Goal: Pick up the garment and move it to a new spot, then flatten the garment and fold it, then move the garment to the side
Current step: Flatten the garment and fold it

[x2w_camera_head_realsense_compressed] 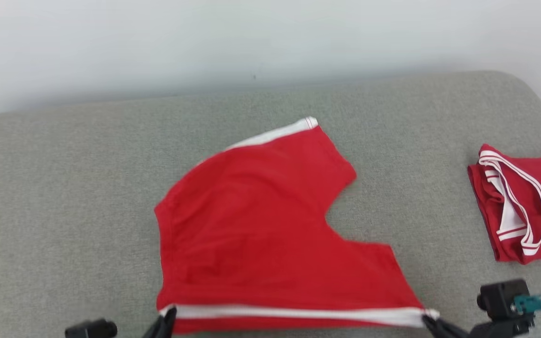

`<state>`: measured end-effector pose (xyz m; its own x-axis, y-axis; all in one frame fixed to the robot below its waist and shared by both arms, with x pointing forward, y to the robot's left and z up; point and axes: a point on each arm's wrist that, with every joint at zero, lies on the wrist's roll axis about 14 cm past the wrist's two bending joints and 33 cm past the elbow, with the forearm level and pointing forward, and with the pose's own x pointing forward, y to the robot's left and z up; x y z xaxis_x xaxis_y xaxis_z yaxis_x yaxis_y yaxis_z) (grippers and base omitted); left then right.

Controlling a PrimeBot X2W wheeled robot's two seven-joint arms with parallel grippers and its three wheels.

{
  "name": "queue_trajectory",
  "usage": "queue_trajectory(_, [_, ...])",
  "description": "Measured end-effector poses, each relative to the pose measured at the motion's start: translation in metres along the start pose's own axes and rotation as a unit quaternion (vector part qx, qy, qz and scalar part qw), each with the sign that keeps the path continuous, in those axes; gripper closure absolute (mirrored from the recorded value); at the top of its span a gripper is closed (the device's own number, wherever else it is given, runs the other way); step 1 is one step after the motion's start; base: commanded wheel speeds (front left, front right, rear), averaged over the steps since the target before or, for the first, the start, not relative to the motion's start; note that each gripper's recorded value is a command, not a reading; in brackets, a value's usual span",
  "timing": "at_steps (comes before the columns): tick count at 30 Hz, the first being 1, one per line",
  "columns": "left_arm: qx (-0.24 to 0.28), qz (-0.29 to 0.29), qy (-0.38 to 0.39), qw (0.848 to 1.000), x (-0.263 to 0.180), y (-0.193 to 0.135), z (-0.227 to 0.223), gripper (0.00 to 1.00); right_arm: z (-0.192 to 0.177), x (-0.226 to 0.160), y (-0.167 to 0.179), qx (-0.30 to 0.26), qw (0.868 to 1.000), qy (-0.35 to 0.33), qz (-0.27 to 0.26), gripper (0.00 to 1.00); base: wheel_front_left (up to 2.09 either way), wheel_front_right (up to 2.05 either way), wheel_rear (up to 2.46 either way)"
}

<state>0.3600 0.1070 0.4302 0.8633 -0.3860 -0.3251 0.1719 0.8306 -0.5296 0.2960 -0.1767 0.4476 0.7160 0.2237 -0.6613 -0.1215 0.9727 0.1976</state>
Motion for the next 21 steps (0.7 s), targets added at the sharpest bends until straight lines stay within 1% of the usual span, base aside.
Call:
queue_trajectory(5, [-0.007, 0.010, 0.033, 0.999, -0.023, 0.003, -0.019, 1.00, -0.024, -0.014, 0.008, 0.009, 0.999, 0.047, 0.015, 1.00, 0.00, 0.00, 0.00])
queue_trajectory(8, [-0.013, 0.009, 0.041, 0.999, -0.033, 0.000, -0.024, 1.00, -0.024, -0.021, 0.008, 0.005, 0.999, 0.048, 0.013, 1.00, 0.00, 0.00, 0.00])
queue_trajectory(10, [-0.023, 0.005, 0.031, 0.999, -0.036, -0.004, -0.020, 1.00, -0.011, -0.024, 0.007, -0.004, 1.000, 0.027, 0.011, 1.00, 0.00, 0.00, 0.00])
queue_trajectory(14, [-0.032, -0.003, 0.006, 0.999, -0.034, -0.011, -0.008, 1.00, 0.031, -0.021, 0.009, -0.044, 0.998, -0.035, 0.016, 1.00, 0.00, 0.00, 0.00])
queue_trajectory(19, [-0.038, -0.022, -0.034, 0.998, -0.015, -0.022, 0.021, 1.00, 0.080, -0.003, 0.010, -0.103, 0.992, -0.072, 0.028, 1.00, 0.00, 0.00, 0.00])
queue_trajectory(21, [-0.032, -0.022, -0.044, 0.998, -0.004, -0.022, 0.031, 1.00, 0.098, 0.008, 0.009, -0.121, 0.989, -0.080, 0.030, 1.00, 0.00, 0.00, 0.00])
